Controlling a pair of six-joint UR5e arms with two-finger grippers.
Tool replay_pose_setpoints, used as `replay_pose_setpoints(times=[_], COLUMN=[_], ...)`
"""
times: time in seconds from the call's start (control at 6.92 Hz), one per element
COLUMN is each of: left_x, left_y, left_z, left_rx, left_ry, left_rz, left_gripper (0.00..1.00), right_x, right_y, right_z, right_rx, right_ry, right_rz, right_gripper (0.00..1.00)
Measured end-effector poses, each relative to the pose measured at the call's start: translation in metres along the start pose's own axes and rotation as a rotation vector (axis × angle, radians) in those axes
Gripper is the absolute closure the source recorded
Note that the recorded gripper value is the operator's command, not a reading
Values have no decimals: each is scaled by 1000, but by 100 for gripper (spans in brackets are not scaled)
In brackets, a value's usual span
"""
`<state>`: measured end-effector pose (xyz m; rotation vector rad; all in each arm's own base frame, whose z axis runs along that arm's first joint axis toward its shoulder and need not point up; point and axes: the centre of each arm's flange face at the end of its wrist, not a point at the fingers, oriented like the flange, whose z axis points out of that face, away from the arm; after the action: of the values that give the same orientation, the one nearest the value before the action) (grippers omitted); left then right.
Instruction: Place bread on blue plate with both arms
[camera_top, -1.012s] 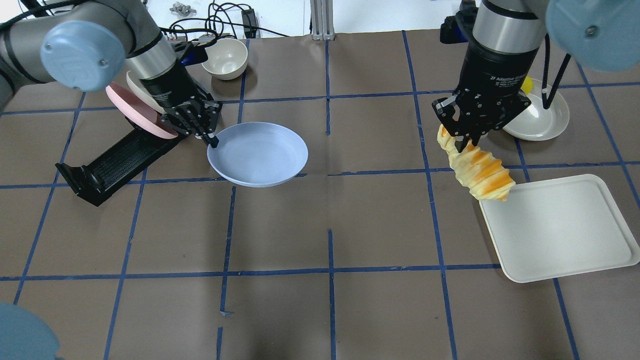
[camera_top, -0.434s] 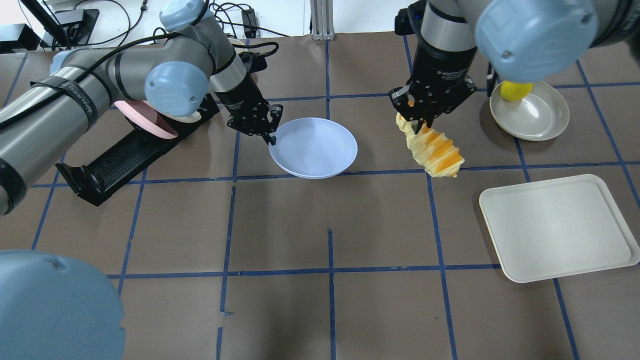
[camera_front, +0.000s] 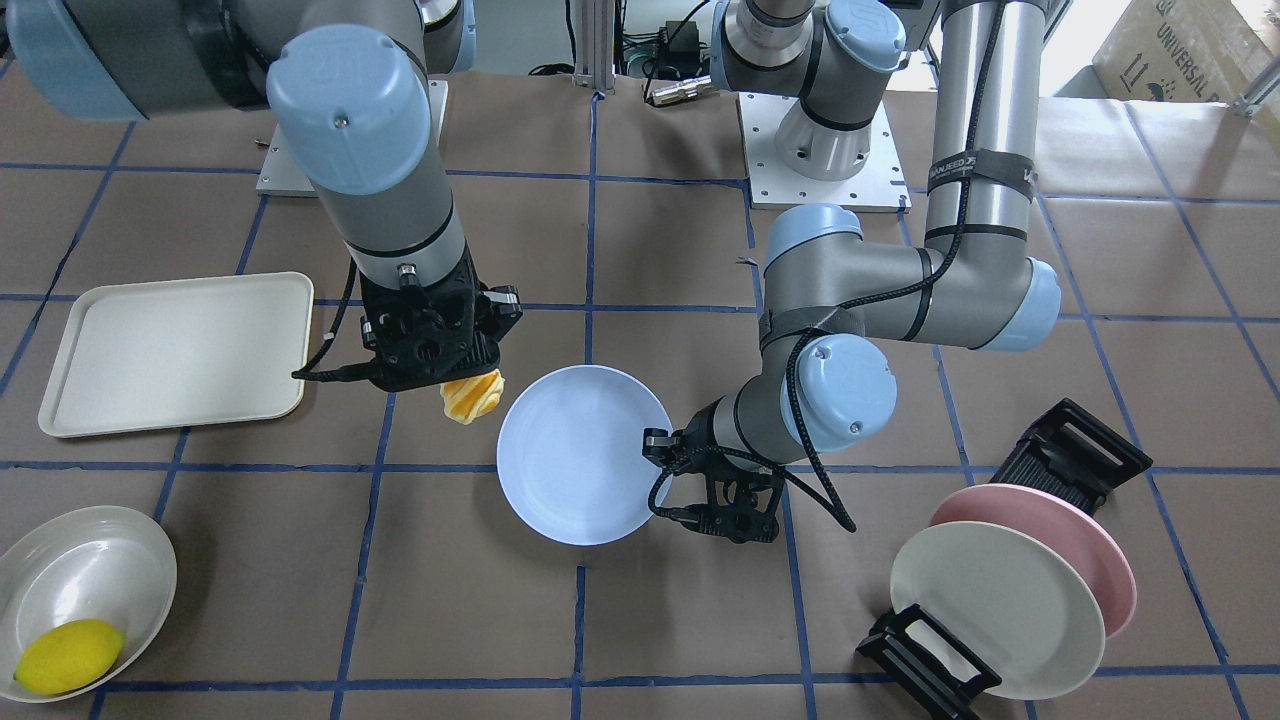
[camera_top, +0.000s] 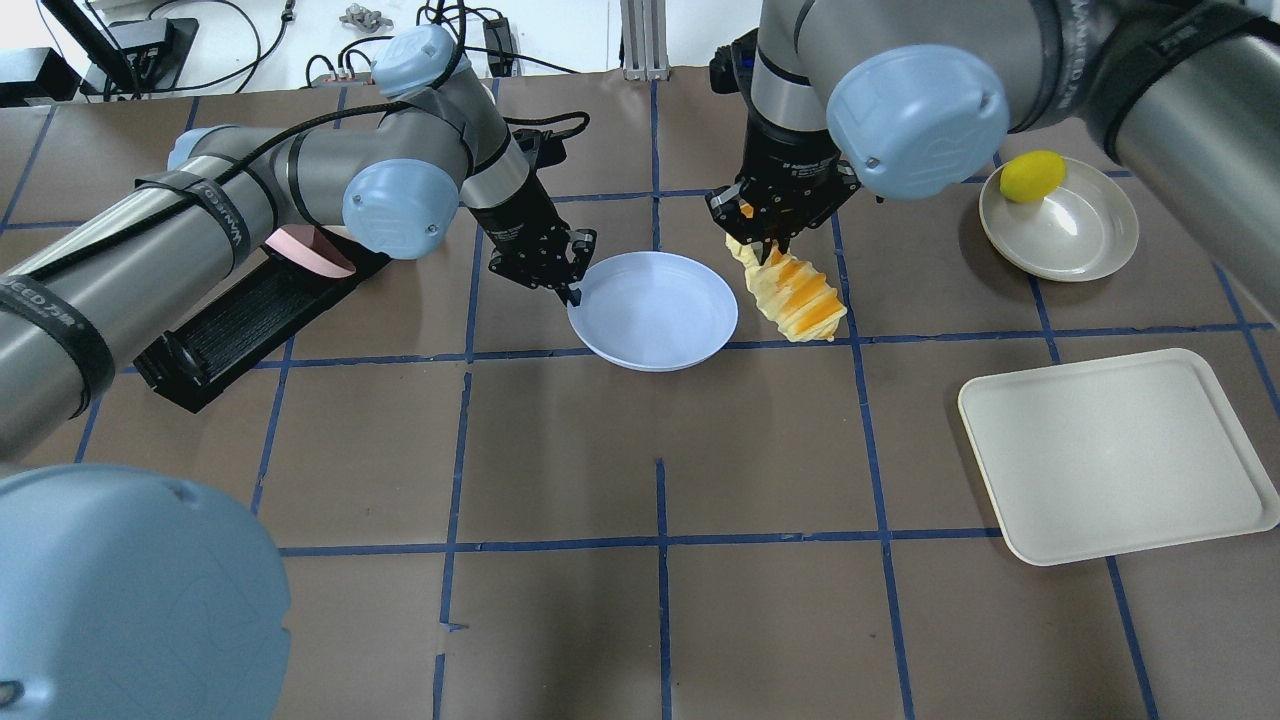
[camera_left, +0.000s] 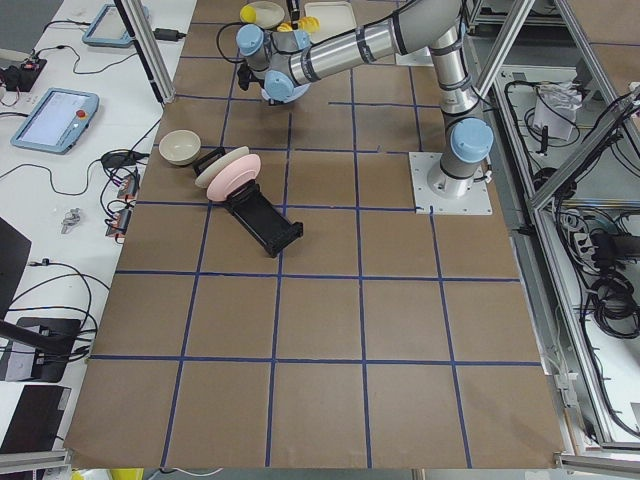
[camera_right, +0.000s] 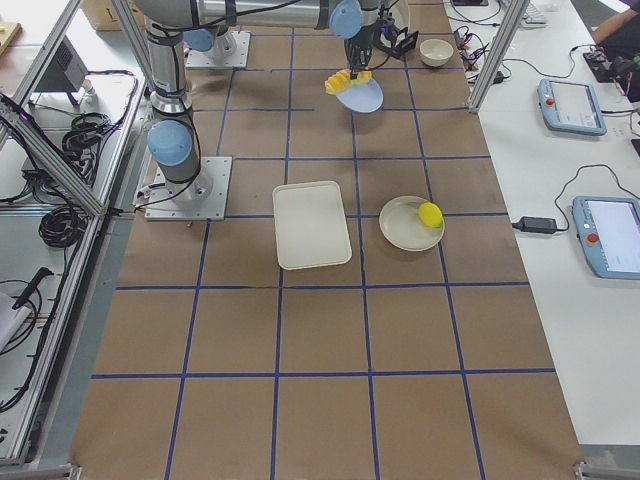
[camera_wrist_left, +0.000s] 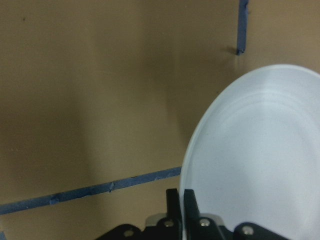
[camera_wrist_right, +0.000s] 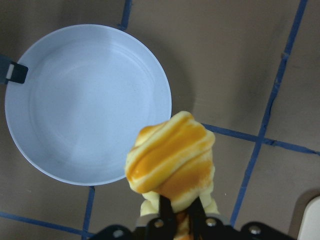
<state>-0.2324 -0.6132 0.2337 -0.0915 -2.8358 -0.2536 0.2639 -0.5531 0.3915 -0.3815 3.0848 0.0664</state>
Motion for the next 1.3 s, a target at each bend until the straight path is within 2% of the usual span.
replay_pose_setpoints(times=[0.14,0.29,0.58,0.87,1.01,1.16,1.3], left_x=[0,2,-9,-48,-63,-69,-65], left_y=[1,1,8,41,66,92,113], left_z=[6,1,-44,-121,-155,-184,-207], left_rx=[20,50,113,122,116,105,99], left_ry=[-1,-1,-24,-59,-98,-139,-166], left_rz=[-25,-57,-94,-142,-140,-137,-135], left_gripper=[6,0,0,0,0,0,0], right_x=[-9,-15,-21,-53,-78,-95,-101], right_y=[-10,-19,-40,-50,-52,-56,-60], right_z=[16,30,62,96,113,132,147], right_rx=[10,16,33,40,49,63,73], right_ry=[-9,-14,-31,-46,-48,-50,-52], right_rz=[-10,-15,-21,-39,-42,-47,-50], right_gripper=[79,79,77,75,73,49,1])
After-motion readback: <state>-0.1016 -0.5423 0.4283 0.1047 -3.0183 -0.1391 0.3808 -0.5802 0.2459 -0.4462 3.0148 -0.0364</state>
